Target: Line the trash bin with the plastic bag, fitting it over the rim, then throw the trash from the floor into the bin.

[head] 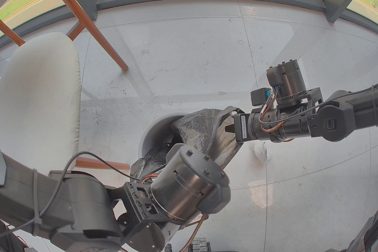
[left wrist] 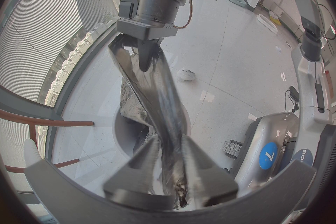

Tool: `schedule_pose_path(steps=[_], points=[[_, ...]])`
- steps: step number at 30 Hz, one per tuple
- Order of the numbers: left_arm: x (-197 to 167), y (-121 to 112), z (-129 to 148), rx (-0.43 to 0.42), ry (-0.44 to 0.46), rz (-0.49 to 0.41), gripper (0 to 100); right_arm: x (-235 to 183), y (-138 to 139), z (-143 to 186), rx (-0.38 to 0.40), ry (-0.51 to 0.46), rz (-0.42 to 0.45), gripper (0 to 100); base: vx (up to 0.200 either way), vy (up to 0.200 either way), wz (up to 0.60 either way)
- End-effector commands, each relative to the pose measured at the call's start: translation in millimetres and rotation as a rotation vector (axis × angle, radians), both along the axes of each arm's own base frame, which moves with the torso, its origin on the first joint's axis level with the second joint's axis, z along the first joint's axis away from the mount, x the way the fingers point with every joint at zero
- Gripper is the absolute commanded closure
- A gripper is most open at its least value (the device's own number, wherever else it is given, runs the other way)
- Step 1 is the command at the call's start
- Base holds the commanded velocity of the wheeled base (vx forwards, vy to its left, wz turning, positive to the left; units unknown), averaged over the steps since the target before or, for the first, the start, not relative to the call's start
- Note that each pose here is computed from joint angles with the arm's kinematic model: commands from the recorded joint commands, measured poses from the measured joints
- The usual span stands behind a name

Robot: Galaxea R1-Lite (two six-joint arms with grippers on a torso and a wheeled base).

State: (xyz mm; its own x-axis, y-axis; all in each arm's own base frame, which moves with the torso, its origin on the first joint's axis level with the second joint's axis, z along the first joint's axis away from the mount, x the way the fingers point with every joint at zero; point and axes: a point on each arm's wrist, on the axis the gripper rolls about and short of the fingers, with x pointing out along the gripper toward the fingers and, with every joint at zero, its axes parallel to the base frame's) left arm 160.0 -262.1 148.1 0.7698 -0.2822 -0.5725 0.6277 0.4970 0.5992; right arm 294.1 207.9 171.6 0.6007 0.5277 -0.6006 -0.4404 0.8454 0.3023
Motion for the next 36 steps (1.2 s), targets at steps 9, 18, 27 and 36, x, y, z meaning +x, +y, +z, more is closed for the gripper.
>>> schedule_pose_path(steps=[9, 18, 27, 36], points=[[33.0, 22.1, -32.9, 0.087, 0.067, 0.132, 0, 35.9, -11.4, -34.6, -0.075, -0.04, -0.024, 100, 0.0, 0.0, 0.0], [28.9, -20.3, -62.8, -0.028, 0.064, 0.118, 0, 37.4, -12.0, -36.8, -0.079, -0.037, -0.029, 100, 0.0, 0.0, 0.0], [39.3, -60.7, -64.1, -0.121, -0.043, 0.141, 0, 37.8, -13.3, -35.5, -0.08, -0.042, -0.037, 100, 0.0, 0.0, 0.0], [67.6, -76.0, -47.8, -0.183, -0.112, 0.218, 0, 35.9, -12.4, -32.7, -0.077, -0.048, -0.034, 100, 0.0, 0.0, 0.0]])
